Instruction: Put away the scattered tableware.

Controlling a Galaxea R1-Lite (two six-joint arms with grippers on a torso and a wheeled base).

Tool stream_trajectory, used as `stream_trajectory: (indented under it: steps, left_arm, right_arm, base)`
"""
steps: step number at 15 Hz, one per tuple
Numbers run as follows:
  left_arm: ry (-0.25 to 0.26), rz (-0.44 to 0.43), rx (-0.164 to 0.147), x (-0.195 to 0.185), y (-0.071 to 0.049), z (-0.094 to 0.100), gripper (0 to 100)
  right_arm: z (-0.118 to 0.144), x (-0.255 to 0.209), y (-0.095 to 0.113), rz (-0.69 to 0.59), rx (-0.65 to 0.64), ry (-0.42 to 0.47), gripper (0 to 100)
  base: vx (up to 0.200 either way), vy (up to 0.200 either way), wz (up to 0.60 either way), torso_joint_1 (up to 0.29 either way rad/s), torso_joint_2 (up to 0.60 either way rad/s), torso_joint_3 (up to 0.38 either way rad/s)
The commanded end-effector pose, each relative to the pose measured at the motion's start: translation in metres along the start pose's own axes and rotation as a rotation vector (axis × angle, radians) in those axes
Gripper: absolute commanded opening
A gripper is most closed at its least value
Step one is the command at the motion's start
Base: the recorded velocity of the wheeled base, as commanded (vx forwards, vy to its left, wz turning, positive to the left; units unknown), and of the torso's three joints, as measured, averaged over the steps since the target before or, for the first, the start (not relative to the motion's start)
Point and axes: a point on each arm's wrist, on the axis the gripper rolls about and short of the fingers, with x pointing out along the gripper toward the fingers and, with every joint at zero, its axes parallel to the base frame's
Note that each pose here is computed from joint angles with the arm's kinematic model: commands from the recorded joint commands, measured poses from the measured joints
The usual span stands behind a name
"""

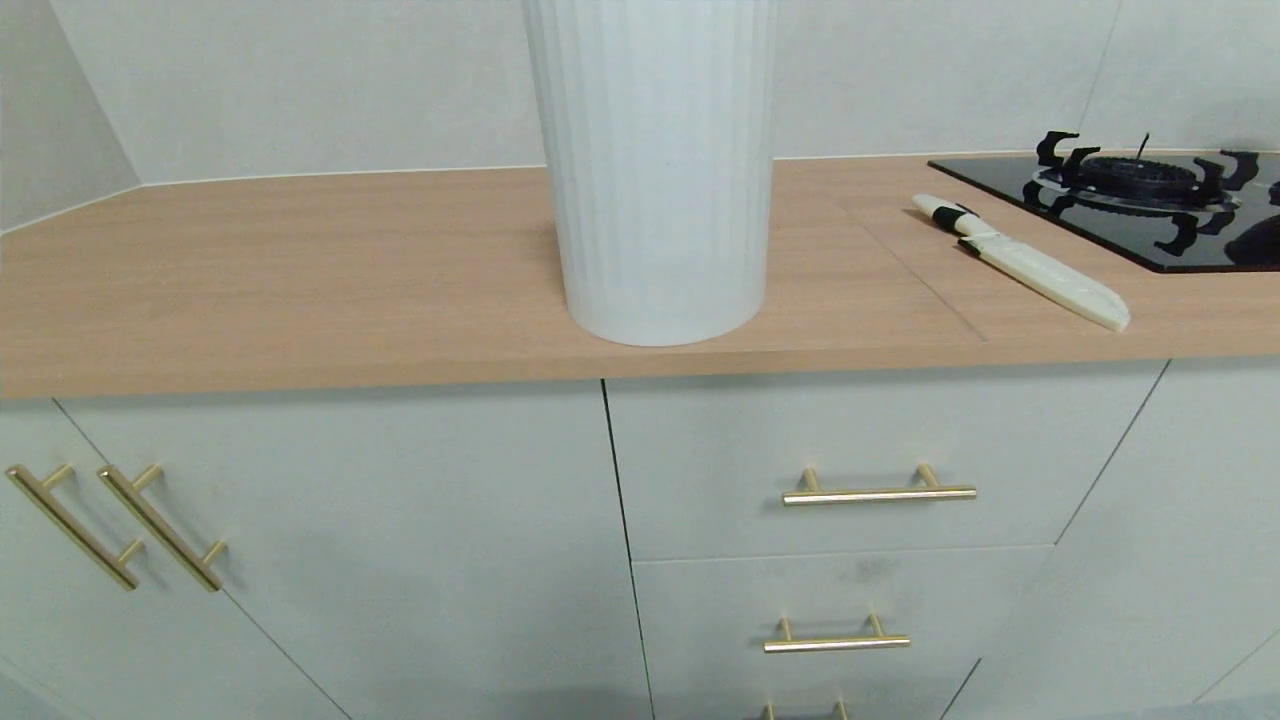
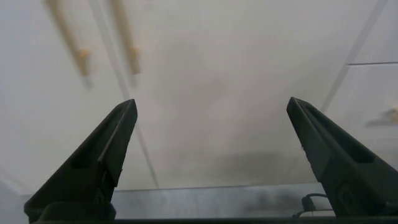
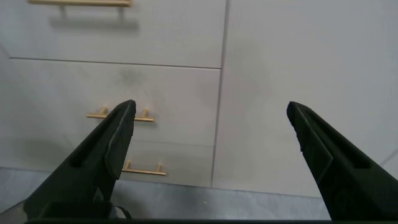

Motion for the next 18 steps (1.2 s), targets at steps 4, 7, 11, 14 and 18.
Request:
stream_trajectory:
  steps: [4, 7, 11, 14, 18]
  left_arm:
    - [0.001, 0.001, 0.0, 0.0, 0.0, -0.0001, 100]
    - [0.001, 0.001, -0.002, 0.0, 0.0, -0.0001, 100]
    - [0.001, 0.001, -0.002, 0.0, 0.0, -0.0001, 100]
    - [0.001, 0.001, 0.001, 0.0, 0.0, -0.0001, 100]
    - [0.001, 0.001, 0.0, 0.0, 0.0, -0.0001, 100]
  right_arm:
    - [0.0, 0.0001, 0.0, 0.001, -0.001, 0.001, 100]
    - [0.0, 0.0001, 0.0, 0.001, 0.001, 0.001, 100]
    - [0.0, 0.0001, 0.0, 0.001, 0.001, 0.001, 100]
    - [-0.0004, 0.0002, 0.0, 0.001, 0.001, 0.003, 100]
    - [0.0, 0.0001, 0.0, 0.002, -0.001, 0.001, 100]
  base:
    - [0.0, 0.0, 0.0, 0.0, 0.0, 0.0]
    - [0.2, 0.0, 0.0, -0.002, 0.0, 0.004]
    - [0.0, 0.0, 0.0, 0.0, 0.0, 0.0]
    - [0.0, 0.0, 0.0, 0.0, 0.0, 0.0]
    - [0.0, 0.0, 0.0, 0.0, 0.0, 0.0]
